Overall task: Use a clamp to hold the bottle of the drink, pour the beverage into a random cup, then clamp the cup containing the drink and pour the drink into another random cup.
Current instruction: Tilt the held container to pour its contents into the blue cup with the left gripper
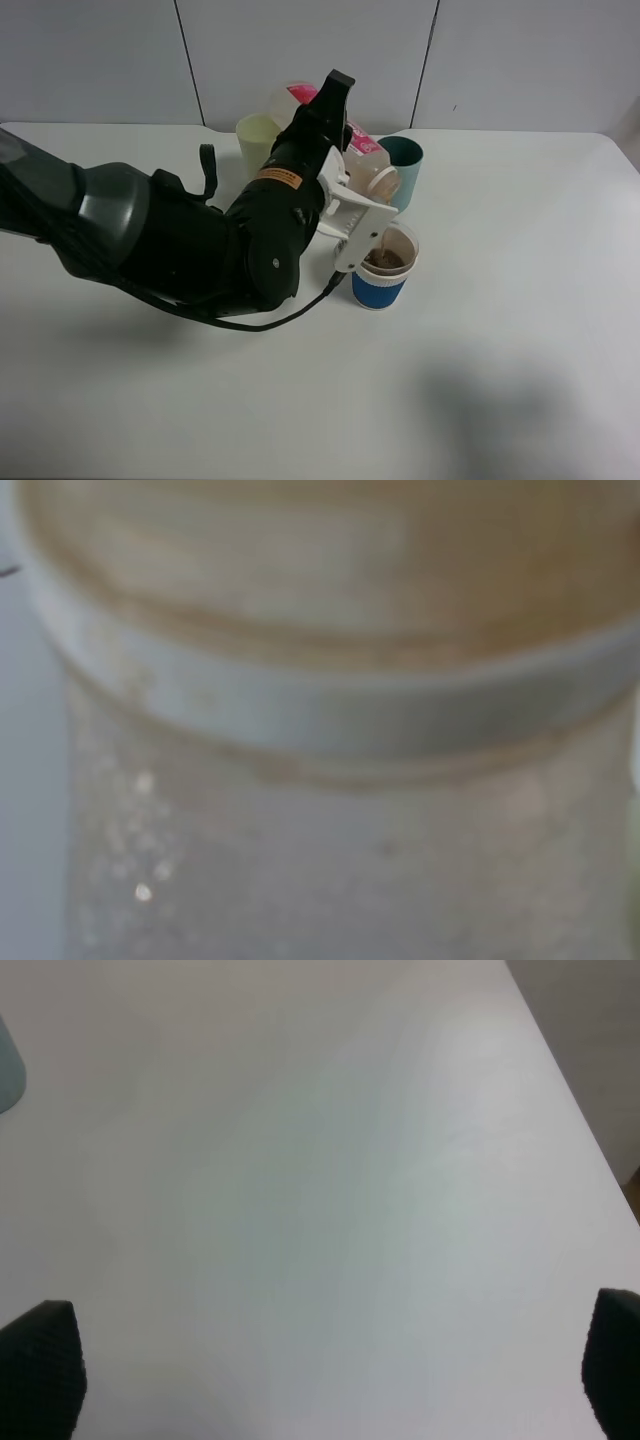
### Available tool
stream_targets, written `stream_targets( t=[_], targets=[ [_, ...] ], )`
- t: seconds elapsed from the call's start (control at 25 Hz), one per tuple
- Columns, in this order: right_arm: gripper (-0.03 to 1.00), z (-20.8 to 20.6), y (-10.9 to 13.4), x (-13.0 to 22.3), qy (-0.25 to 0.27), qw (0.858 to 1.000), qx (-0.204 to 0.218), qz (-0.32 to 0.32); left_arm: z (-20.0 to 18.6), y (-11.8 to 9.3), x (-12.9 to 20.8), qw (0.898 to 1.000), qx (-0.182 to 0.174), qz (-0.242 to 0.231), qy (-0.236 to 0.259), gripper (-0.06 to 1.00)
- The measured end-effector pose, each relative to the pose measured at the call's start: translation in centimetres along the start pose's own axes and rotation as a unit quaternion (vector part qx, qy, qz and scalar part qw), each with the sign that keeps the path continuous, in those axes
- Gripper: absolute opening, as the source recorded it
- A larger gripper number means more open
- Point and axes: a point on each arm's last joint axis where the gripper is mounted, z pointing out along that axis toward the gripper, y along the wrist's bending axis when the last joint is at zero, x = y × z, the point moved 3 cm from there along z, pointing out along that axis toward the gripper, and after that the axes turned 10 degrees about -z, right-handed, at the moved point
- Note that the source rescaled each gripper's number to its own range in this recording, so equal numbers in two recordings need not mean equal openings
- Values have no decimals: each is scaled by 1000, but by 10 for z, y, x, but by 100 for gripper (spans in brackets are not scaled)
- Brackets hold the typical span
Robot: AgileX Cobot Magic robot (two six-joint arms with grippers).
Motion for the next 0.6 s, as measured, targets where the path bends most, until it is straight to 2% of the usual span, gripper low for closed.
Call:
stream_targets(
  t=[0.32,0.6],
  targets=[
    [100,0,0,0,0,1000,0,0,0,2,-1,1000,-9,28,-4,2],
    [100,0,0,0,0,1000,0,0,0,9,-3,998,-36,40,-10,2]
  ],
)
